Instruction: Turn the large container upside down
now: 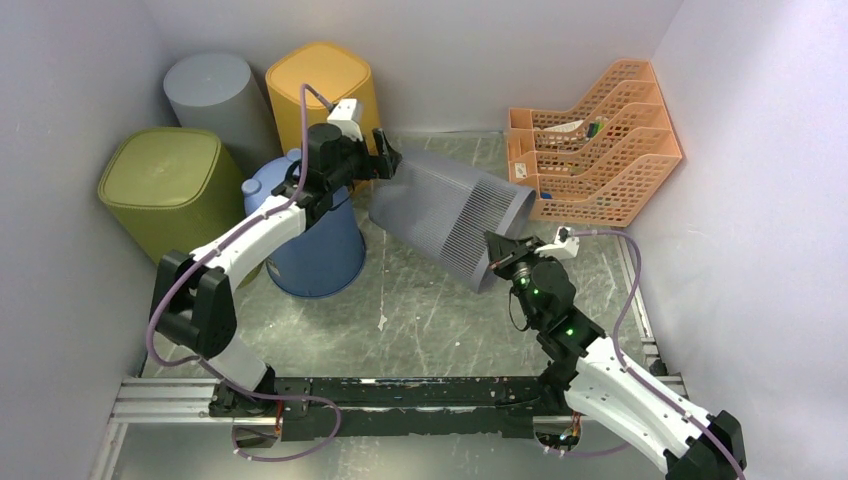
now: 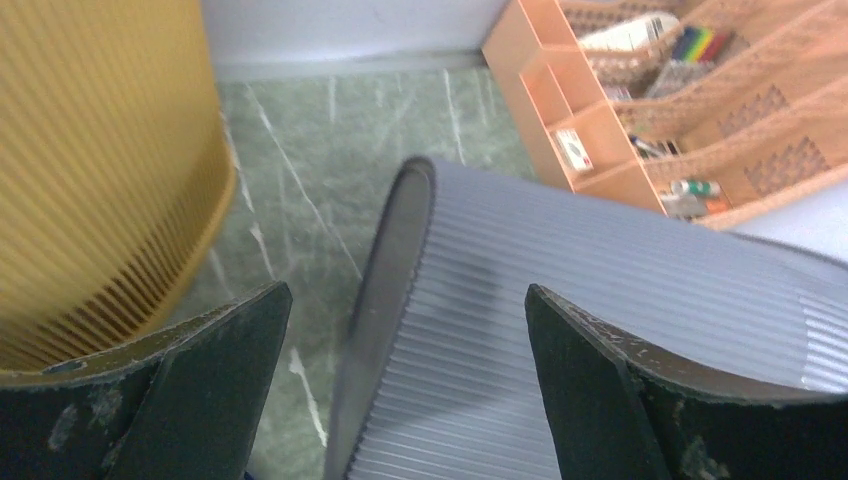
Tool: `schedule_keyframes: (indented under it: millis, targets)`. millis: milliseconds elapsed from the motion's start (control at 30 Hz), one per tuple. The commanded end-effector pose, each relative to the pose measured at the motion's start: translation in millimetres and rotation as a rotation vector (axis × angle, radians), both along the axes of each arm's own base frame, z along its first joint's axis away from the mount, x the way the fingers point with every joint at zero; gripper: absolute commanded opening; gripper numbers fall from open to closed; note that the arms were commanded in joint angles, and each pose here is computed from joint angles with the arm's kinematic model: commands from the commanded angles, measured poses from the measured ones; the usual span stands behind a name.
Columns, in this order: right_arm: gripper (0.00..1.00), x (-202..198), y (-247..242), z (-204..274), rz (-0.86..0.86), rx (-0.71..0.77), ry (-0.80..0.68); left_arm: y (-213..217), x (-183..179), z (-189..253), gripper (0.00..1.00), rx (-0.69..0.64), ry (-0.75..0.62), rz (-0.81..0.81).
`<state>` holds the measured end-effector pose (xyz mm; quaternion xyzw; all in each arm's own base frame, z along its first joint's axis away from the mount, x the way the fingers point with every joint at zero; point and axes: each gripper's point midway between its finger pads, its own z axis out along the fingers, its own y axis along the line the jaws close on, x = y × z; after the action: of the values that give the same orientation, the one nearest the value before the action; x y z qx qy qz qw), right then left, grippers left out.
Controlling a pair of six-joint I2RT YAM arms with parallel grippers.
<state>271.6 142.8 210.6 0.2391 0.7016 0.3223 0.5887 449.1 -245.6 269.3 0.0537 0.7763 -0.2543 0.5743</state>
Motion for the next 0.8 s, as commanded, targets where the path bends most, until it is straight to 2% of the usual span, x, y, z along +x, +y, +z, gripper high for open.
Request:
schedule_keyframes:
  millis: [0,300,533,767]
  targets:
    - [0.0,-22.4,-27.9,-94.7,-0.028,-0.266,0.262,-30.4,-12.1,-3.9,1.0,-0.088,0.011,-0.147]
    - [0.0,-24.3,-24.5,-105.3,-0.006,-0.272,0.28,-54.1,-35.5,3.6,0.99,-0.097,0.004,-0.274]
    - [0.0,-26.6,-23.7,-113.2,0.006,-0.276,0.297,-80.5,-46.8,-14.2,1.0,-0.1,0.025,-0.355]
    - [0.0,-30.5,-21.5,-136.3,0.025,-0.282,0.352,-116.8,-81.3,28.2,1.0,-0.133,-0.04,-0.46]
